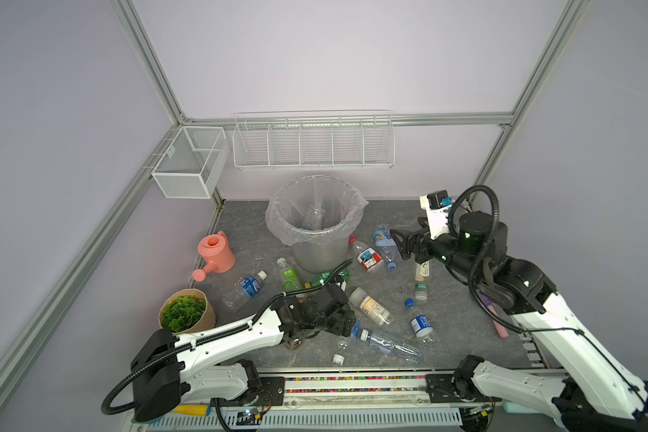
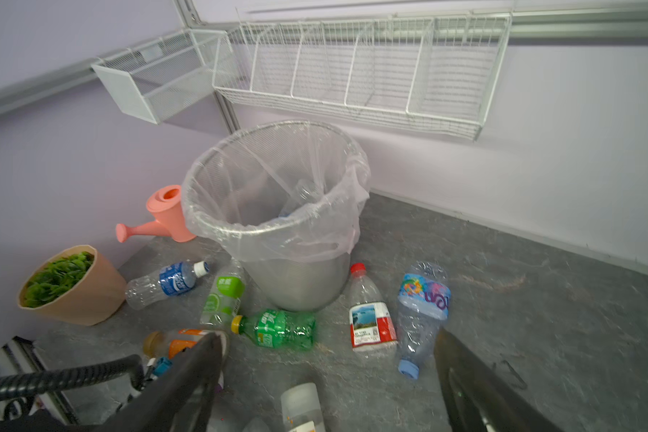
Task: Throw the plastic bottles in the bin
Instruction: Pick up the plastic bottle from the bottom-center of the table.
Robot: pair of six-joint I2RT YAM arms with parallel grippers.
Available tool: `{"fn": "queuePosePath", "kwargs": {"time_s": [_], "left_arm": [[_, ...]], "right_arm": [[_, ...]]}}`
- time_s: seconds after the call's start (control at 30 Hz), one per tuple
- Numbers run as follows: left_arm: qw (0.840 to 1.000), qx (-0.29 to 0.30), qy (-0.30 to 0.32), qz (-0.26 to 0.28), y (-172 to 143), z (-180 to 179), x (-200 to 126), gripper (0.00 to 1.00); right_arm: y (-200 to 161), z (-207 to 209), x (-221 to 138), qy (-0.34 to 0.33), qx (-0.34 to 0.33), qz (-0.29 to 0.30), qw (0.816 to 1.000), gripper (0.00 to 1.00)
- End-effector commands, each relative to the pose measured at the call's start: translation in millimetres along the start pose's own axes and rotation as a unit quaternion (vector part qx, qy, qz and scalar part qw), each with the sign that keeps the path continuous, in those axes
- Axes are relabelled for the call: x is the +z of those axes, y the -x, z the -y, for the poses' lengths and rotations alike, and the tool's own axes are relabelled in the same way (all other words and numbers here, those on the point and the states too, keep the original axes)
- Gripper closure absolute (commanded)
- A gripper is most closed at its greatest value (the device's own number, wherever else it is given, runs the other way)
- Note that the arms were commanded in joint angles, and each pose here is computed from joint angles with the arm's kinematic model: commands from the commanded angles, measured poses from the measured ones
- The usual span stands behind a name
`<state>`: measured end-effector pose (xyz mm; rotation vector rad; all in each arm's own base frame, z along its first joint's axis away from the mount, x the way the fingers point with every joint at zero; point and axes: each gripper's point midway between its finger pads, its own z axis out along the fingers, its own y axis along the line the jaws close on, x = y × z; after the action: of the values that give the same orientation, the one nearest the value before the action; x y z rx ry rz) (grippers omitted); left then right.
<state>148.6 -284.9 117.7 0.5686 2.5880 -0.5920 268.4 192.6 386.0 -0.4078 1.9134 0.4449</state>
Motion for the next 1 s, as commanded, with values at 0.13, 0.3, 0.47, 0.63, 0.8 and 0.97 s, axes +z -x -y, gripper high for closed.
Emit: {"fn": "queuePosePath", "kwargs": {"time_s": [0.13, 0.3, 0.47, 0.63, 0.8, 0.97], "left_arm": [[0.998, 0.008, 0.015, -0.057, -11, 14, 18, 0.15], [0.997, 0.006, 0.031, -0.074, -18, 14, 31, 0.15], [0.995, 0.014, 0.045, -0.091, -25, 15, 43, 0.15], [0.992, 0.025, 0.070, -0.102, -31, 12, 52, 0.16], [0.988, 0.032, 0.097, -0.112, -35, 6, 59, 0.19], [0.986, 0.032, 0.109, -0.121, -40, 2, 66, 0.24]], "right_arm": [[-61, 36, 0, -0.064, 0.046, -0.049, 0.996, 0.10], [-89, 46, -4, -0.079, 0.061, -0.073, 0.992, 0.11], [-106, 54, -11, -0.091, 0.074, -0.079, 0.990, 0.11], [-115, 57, -17, -0.096, 0.085, -0.082, 0.988, 0.11], [-122, 60, -22, -0.099, 0.091, -0.081, 0.988, 0.10], [-124, 63, -28, -0.106, 0.094, -0.080, 0.987, 0.10]]}}
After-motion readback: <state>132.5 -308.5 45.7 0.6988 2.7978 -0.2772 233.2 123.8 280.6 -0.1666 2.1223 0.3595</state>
